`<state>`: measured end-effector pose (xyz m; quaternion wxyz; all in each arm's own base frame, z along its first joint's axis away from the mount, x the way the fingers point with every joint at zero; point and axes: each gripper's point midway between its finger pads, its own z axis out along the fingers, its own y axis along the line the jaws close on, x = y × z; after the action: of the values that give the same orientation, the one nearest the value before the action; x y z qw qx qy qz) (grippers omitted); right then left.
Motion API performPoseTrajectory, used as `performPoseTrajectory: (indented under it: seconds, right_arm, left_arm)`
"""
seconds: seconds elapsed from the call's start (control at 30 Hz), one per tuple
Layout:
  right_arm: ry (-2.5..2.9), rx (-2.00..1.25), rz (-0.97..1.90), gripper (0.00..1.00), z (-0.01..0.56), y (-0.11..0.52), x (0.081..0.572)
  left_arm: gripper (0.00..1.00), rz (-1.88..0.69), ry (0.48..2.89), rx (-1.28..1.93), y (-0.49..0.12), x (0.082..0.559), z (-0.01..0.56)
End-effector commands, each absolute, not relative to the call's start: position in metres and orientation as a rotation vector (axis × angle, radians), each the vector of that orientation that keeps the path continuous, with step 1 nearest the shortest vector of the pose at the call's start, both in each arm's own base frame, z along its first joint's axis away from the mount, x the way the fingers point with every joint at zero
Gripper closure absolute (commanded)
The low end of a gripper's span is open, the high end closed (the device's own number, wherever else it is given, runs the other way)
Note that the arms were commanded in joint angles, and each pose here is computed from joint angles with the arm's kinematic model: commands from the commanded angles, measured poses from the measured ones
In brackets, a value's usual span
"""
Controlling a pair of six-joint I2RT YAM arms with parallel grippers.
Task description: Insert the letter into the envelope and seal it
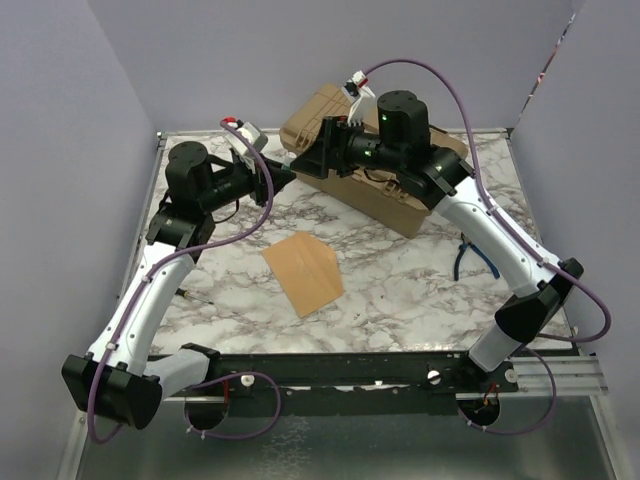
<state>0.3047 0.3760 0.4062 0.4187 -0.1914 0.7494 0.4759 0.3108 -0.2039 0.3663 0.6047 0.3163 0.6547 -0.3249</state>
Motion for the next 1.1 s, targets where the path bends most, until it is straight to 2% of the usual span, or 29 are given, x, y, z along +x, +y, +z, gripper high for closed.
performPoseTrajectory:
  seconds: [0.0, 0.17, 0.4, 0.47, 0.53, 0.63, 0.7, 0.8, 0.87, 1.07]
  right_arm:
    - [1.992, -0.509, 1.164, 0.31, 0.385, 0.377, 0.304]
    - [1.961, -0.532, 1.201, 0.36, 0.392, 0.383, 0.304]
    - [1.951, -0.575, 1.255, 0.56, 0.395, 0.388, 0.295]
    - [1.936, -0.577, 1.27, 0.57, 0.397, 0.387, 0.292]
    - [1.942, -0.569, 1.274, 0.55, 0.395, 0.387, 0.293]
    - [1.954, -0.568, 1.282, 0.42, 0.392, 0.388, 0.292]
    - [1.968, -0.561, 1.275, 0.42, 0.388, 0.389, 0.294]
    - [1.975, -0.555, 1.266, 0.55, 0.385, 0.389, 0.295]
    - [1.964, -0.563, 1.274, 0.69, 0.389, 0.389, 0.294]
    - [1.985, -0.602, 1.283, 0.99, 0.389, 0.384, 0.283]
  left_arm:
    - [1.0, -0.738, 1.417, 0.857, -0.211, 0.304, 0.388]
    - [1.0, -0.766, 1.395, 0.924, -0.217, 0.292, 0.391]
    - [1.0, -0.764, 1.38, 0.986, -0.221, 0.28, 0.386]
    - [1.0, -0.754, 1.38, 0.993, -0.221, 0.28, 0.384]
    - [1.0, -0.758, 1.381, 0.999, -0.222, 0.278, 0.383]
    - [1.0, -0.76, 1.383, 1.004, -0.224, 0.277, 0.381]
    - [1.0, -0.76, 1.38, 1.009, -0.225, 0.276, 0.381]
    - [1.0, -0.765, 1.372, 1.024, -0.226, 0.273, 0.382]
    - [1.0, -0.758, 1.375, 1.029, -0.226, 0.273, 0.38]
    - [1.0, -0.682, 1.414, 1.006, -0.22, 0.283, 0.372]
